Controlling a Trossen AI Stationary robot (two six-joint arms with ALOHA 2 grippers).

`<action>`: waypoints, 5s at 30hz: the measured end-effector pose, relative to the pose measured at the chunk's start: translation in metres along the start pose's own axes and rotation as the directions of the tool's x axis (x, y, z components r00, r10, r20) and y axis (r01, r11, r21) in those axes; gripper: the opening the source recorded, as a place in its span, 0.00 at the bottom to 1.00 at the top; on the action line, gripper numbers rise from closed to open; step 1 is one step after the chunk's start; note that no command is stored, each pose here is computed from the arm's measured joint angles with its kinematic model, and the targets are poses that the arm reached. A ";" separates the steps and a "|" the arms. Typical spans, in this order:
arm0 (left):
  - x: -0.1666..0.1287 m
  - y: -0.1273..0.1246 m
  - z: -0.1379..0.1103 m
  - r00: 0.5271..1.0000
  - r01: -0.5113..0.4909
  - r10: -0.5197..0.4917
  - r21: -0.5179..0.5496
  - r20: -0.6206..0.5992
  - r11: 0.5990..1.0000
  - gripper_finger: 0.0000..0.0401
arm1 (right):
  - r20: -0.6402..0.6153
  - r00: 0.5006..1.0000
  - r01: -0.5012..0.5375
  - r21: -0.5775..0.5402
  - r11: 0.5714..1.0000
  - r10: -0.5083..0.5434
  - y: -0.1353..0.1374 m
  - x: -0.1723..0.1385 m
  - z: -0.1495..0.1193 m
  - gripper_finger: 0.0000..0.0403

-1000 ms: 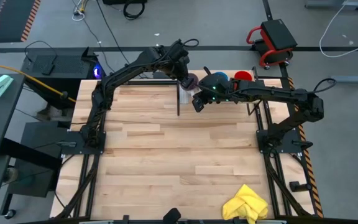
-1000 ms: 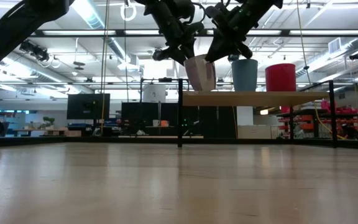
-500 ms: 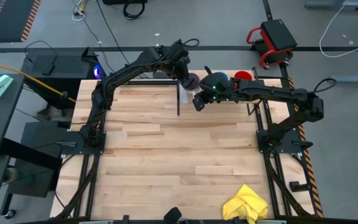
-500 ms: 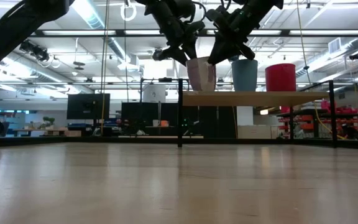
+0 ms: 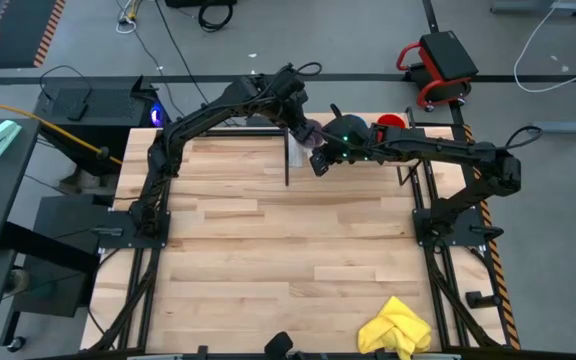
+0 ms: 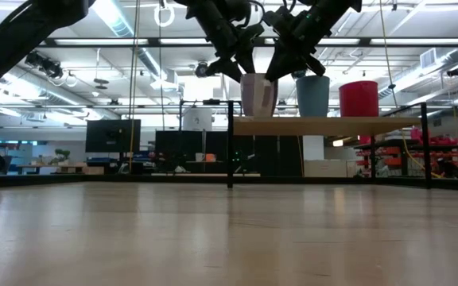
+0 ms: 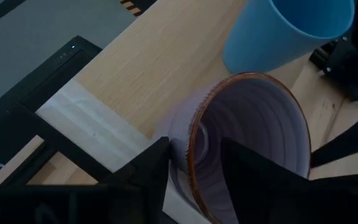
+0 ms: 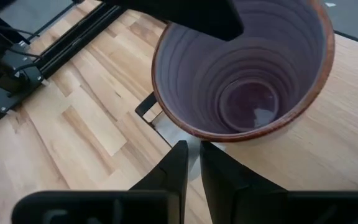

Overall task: Stack small to large cups/mugs on shelf
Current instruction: Put the purple mug on the shelf, then return to Home Position

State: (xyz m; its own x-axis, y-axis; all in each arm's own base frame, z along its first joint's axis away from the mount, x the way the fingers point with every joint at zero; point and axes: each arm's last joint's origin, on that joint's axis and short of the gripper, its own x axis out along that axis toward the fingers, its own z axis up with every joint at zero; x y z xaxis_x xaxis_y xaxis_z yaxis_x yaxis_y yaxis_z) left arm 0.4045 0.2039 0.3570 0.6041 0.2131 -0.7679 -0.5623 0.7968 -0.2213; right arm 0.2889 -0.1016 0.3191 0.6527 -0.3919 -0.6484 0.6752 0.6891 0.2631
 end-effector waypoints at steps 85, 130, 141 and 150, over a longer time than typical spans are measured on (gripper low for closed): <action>-0.051 0.011 0.012 0.992 0.032 -0.023 -0.072 0.123 0.997 0.43 | 0.109 0.990 -0.081 -0.109 0.991 0.093 0.031 -0.081 0.040 0.12; -0.178 -0.083 -0.059 0.979 0.202 -0.203 0.072 0.008 0.977 0.45 | -0.042 0.905 -0.424 -0.192 0.885 0.424 0.008 -0.262 -0.029 0.12; -0.213 -0.102 -0.088 0.994 0.090 -0.101 0.175 0.053 0.980 0.45 | 0.087 0.840 -0.516 -0.174 0.839 0.535 0.005 -0.282 -0.024 0.12; -0.266 -0.123 -0.118 0.970 0.075 -0.130 0.255 0.205 0.964 0.45 | 0.198 0.780 -0.554 -0.224 0.802 0.594 0.020 -0.284 -0.025 0.12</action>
State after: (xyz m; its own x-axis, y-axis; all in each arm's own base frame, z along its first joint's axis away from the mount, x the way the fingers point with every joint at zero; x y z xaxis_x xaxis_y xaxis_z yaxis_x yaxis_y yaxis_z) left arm 0.2464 -0.0178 0.5170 0.7749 0.2192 -0.5928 -0.3529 0.9282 -0.1181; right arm 0.1090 0.0385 0.4908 0.9780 -0.0166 -0.2081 0.1026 0.9064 0.4099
